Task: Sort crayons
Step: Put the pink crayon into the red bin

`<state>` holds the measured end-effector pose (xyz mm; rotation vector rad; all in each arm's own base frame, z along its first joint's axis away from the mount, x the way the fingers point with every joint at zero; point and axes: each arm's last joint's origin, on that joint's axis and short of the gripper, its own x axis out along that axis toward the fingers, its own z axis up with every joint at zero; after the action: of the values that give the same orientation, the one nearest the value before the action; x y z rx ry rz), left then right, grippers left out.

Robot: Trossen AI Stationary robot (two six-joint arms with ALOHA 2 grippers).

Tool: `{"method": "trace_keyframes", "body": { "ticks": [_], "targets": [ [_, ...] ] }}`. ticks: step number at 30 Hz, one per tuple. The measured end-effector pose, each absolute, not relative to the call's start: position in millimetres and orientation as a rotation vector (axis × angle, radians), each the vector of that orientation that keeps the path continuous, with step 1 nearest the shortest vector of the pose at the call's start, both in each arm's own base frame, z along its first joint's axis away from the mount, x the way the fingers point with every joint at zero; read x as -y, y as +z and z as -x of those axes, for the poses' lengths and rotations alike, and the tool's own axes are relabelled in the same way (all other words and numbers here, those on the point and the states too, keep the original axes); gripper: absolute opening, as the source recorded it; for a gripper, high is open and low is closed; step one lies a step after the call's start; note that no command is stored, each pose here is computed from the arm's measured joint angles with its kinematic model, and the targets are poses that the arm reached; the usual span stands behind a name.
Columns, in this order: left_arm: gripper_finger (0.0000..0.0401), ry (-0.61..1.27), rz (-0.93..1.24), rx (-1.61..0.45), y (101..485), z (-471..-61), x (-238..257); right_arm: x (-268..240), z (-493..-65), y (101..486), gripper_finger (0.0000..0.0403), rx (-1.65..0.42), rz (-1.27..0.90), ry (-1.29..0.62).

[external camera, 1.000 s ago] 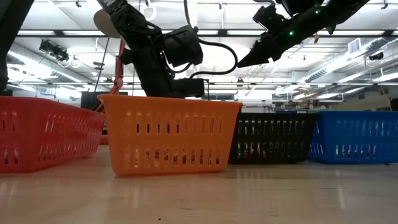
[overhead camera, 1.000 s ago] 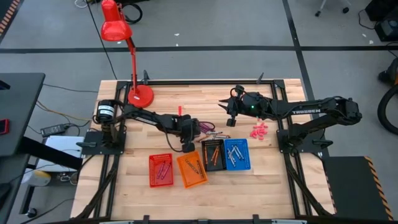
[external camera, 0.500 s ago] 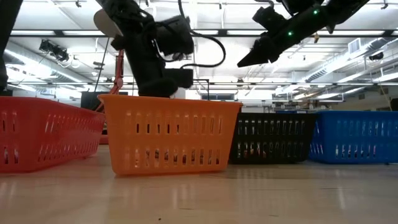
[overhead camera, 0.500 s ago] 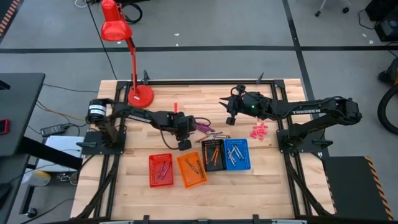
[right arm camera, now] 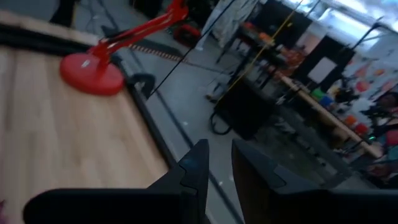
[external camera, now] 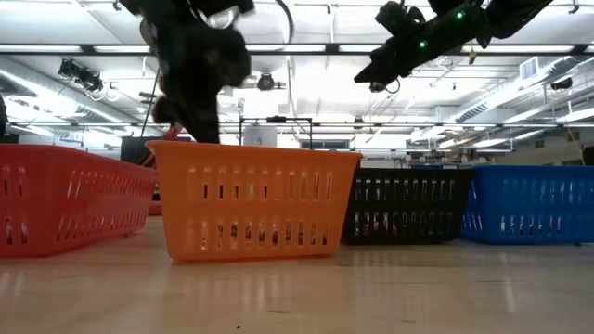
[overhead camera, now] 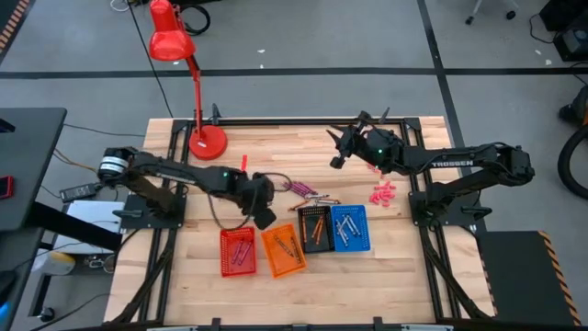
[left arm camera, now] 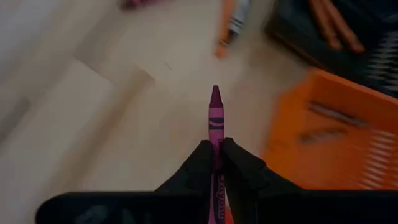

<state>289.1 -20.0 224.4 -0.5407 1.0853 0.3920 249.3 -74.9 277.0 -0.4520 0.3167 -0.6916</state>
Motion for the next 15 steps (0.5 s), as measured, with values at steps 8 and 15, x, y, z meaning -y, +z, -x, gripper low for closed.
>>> {"method": "trace_keyframes", "body": {
  "ticks": [8, 15],
  "targets": [
    [0.0040, 0.349, 0.690, -1.071, 244.8, -266.0, 72.4, 81.5, -249.0, 290.2, 0.0075, -0.187, 0.480, -0.700],
    [0.0040, 0.451, 0.777, -1.115, 236.6, -249.8, 112.9, 84.6, -247.7, 301.3, 0.0075, -0.080, 0.512, -0.712]
  ]
}}
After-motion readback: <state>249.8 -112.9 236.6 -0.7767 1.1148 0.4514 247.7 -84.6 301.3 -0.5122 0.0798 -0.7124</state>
